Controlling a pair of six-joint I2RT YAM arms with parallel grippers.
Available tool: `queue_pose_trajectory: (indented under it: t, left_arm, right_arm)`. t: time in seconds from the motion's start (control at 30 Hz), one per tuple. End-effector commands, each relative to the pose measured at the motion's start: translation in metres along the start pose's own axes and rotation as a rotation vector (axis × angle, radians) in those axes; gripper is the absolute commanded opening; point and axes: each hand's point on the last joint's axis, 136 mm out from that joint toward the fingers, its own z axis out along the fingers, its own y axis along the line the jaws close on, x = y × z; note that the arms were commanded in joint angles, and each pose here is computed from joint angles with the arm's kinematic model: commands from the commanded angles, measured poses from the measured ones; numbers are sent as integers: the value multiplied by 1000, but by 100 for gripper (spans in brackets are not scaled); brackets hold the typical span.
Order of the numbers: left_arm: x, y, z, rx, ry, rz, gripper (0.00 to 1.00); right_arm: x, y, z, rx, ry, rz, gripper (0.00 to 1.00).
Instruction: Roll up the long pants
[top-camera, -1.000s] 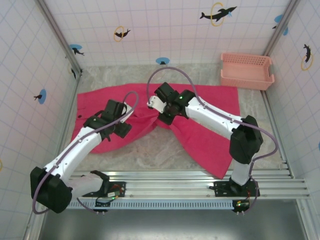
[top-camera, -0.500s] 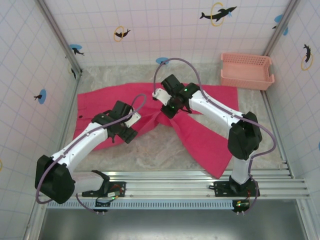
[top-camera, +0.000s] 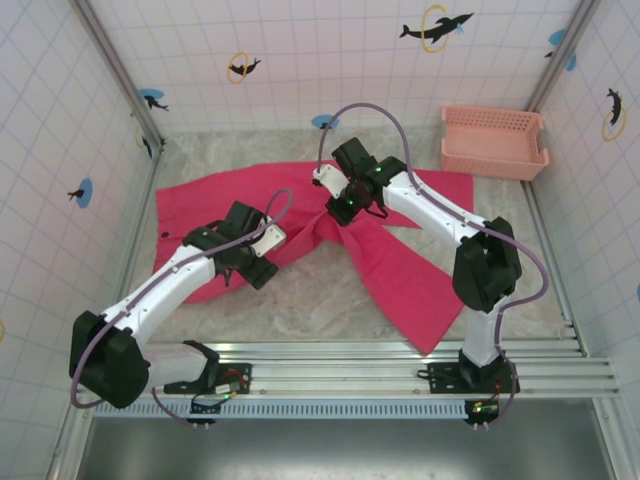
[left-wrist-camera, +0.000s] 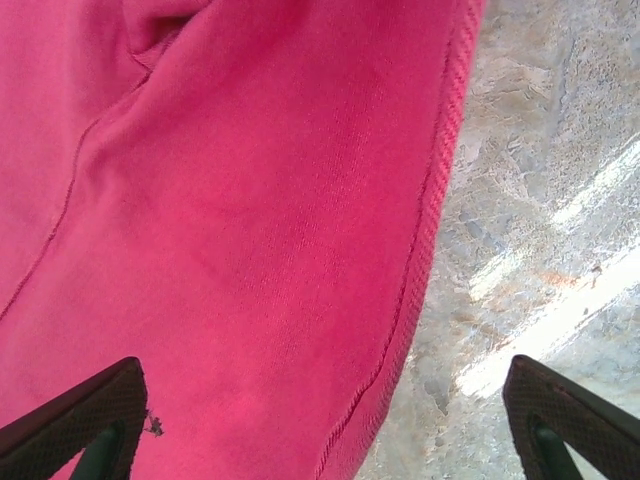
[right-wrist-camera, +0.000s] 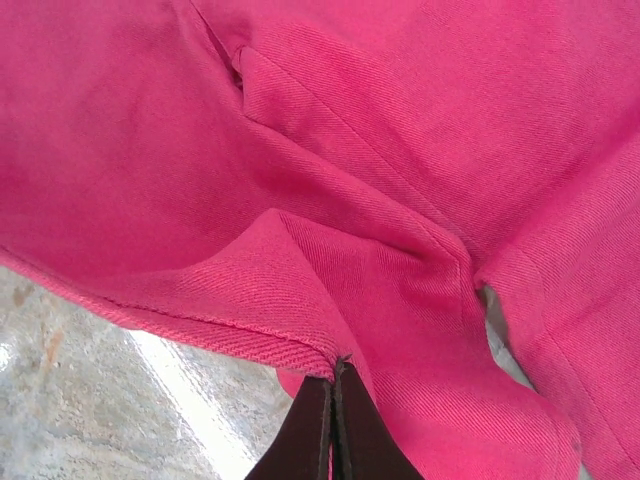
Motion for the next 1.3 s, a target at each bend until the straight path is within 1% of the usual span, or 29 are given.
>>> queue_pose_trajectory:
  t: [0.0, 0.07, 0.1, 0.13, 0.17, 0.27, 0.33, 0.4, 0.47, 0.53, 0.6, 0.7, 0.77, 0.87, 0.93, 1.0, 1.03, 1.1, 1.2, 1.23, 1.27]
  left_arm:
    - [-5, -7, 14, 55, 37, 34, 80]
    - [-3, -9, 27, 80, 98, 35, 58]
    - [-1, -9, 32, 89, 129, 39, 44]
    - [0, -8, 36, 91, 160, 43, 9]
    - [3, -3, 39, 69, 193, 39, 0]
    - [2, 20, 34, -33, 232, 38, 0]
    - [-4, 38, 22, -89, 239, 29, 0]
    - [-11, 67, 4, -185, 268, 16, 0]
    - [-22, 98, -15, -269, 299, 11, 0]
    - [-38, 125, -29, -300, 282, -30, 0]
    - [-54, 144, -34, -327, 263, -37, 0]
    - [-80, 170, -32, -391, 261, 10, 0]
    - [-95, 184, -26, -411, 255, 31, 0]
    - [-119, 197, -8, -418, 241, 90, 0]
    - [-132, 200, 12, -394, 241, 170, 0]
    - [-139, 206, 31, -384, 252, 215, 0]
    - [-141, 215, 37, -412, 268, 203, 0]
    - [-144, 220, 55, -377, 284, 186, 0]
    - [-147, 231, 74, -386, 313, 184, 0]
    - [-144, 233, 89, -380, 331, 181, 0]
    - [-144, 235, 94, -380, 335, 176, 0]
  right_arm:
    - [-25, -5, -10, 5, -85, 7, 1]
    - [-26, -6, -14, 10, -93, 5, 1]
    - [-25, -8, -16, 14, -94, 7, 1]
    - [-24, -10, -18, 18, -95, 12, 1]
    - [-23, -12, -19, 15, -96, 18, 1]
    - [-17, -18, -18, 5, -82, 38, 1]
    - [-12, -23, -18, 7, -55, 45, 1]
    - [-7, -29, -20, 13, -28, 54, 1]
    - [-3, -36, -24, 27, -15, 69, 1]
    - [1, -46, -25, 42, 0, 92, 1]
    - [3, -54, -25, 52, 17, 110, 1]
    - [3, -71, -25, 86, 28, 125, 1]
    - [3, -85, -22, 112, 36, 140, 1]
    - [2, -106, -8, 116, 43, 177, 1]
    - [0, -121, 7, 111, 55, 198, 1]
    - [-5, -136, 18, 128, 66, 208, 0]
    - [-10, -143, 23, 128, 62, 211, 0]
    - [-15, -160, 39, 133, 58, 231, 0]
    - [-31, -180, 51, 143, 12, 252, 0]
    - [-36, -186, 53, 147, -9, 255, 0]
    - [-40, -191, 55, 155, -26, 260, 0]
